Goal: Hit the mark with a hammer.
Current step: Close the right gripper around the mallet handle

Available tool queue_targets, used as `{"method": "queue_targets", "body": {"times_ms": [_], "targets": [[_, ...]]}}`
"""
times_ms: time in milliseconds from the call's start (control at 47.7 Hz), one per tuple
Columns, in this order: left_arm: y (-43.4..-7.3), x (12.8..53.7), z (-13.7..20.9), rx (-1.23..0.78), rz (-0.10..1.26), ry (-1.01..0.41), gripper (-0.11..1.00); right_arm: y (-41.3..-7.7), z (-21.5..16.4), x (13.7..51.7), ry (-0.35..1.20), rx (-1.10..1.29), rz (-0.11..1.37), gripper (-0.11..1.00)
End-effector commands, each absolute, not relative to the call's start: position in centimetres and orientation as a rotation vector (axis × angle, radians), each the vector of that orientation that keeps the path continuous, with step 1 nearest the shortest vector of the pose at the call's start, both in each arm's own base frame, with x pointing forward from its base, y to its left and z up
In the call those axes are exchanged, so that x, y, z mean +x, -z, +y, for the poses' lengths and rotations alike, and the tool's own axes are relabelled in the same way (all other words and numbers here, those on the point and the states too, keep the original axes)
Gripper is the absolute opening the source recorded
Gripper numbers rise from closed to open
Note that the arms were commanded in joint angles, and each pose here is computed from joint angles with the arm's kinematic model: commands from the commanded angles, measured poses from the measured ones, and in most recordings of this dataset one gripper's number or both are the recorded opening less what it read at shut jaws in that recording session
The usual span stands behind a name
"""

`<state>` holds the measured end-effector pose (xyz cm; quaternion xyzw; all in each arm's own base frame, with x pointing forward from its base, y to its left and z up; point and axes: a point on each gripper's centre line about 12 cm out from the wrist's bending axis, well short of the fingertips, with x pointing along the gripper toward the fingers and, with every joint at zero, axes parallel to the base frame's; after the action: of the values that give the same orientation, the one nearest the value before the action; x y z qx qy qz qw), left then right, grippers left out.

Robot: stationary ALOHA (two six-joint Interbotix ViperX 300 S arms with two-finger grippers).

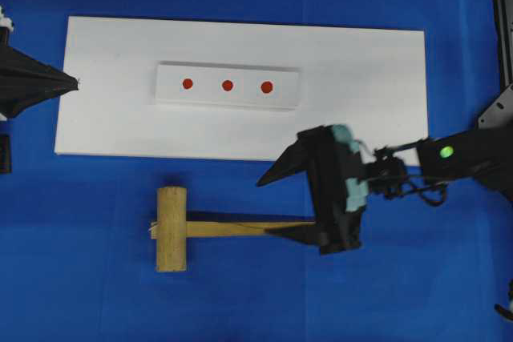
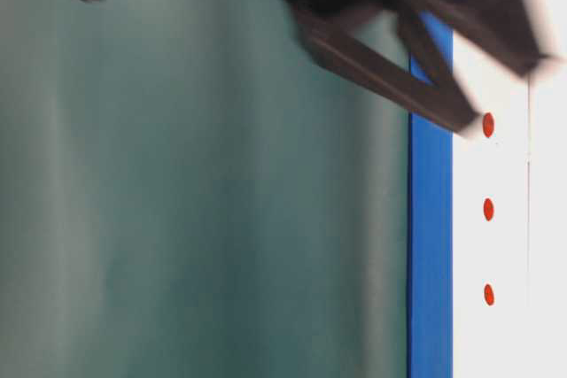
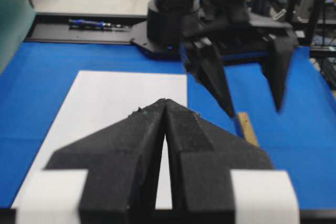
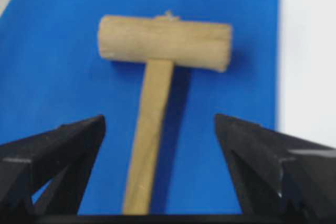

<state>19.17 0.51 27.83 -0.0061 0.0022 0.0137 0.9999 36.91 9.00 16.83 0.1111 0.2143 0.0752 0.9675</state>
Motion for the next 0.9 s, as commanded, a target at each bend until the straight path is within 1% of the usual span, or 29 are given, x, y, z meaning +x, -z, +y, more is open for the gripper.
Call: {"method": "queue_targets", "body": {"times_ms": [0,147,398,524,629,755,818,881], "targets": [[-28.1,19.1,0.6,-0.014,-0.006,-0.032,0.00,-17.1,9.8,38.2,-0.153,0.257,0.381,0.86],[-28.0,18.9,0.6,-0.014,-0.006,-0.034,0.00,-15.2,10.9,39.5,-0.135,0.298,0.380,0.87],[-27.6,18.9,0.6,-0.014,0.001,-0.034,0.00,-11.3,11.5,41.2,-0.079,0.340,0.447,0.87],[-27.6,18.9,0.6,-0.014,0.003,-0.034,0.00,-10.0,12.0,41.8,-0.077,0.337,0.472,0.86],[-27.5,18.9,0.6,-0.015,0.004,-0.034,0.00,-8.6,11.9,41.9,-0.051,0.353,0.521,0.86],[-27.5,18.9,0.6,-0.017,0.004,-0.034,0.00,-8.0,11.9,41.9,-0.037,0.363,0.547,0.86],[-27.5,18.8,0.6,-0.015,0.007,-0.034,0.00,-8.0,12.0,41.9,-0.042,0.354,0.548,0.83],[-27.5,18.9,0.6,-0.015,0.006,-0.034,0.00,-8.1,12.1,42.0,-0.047,0.347,0.543,0.76]]}}
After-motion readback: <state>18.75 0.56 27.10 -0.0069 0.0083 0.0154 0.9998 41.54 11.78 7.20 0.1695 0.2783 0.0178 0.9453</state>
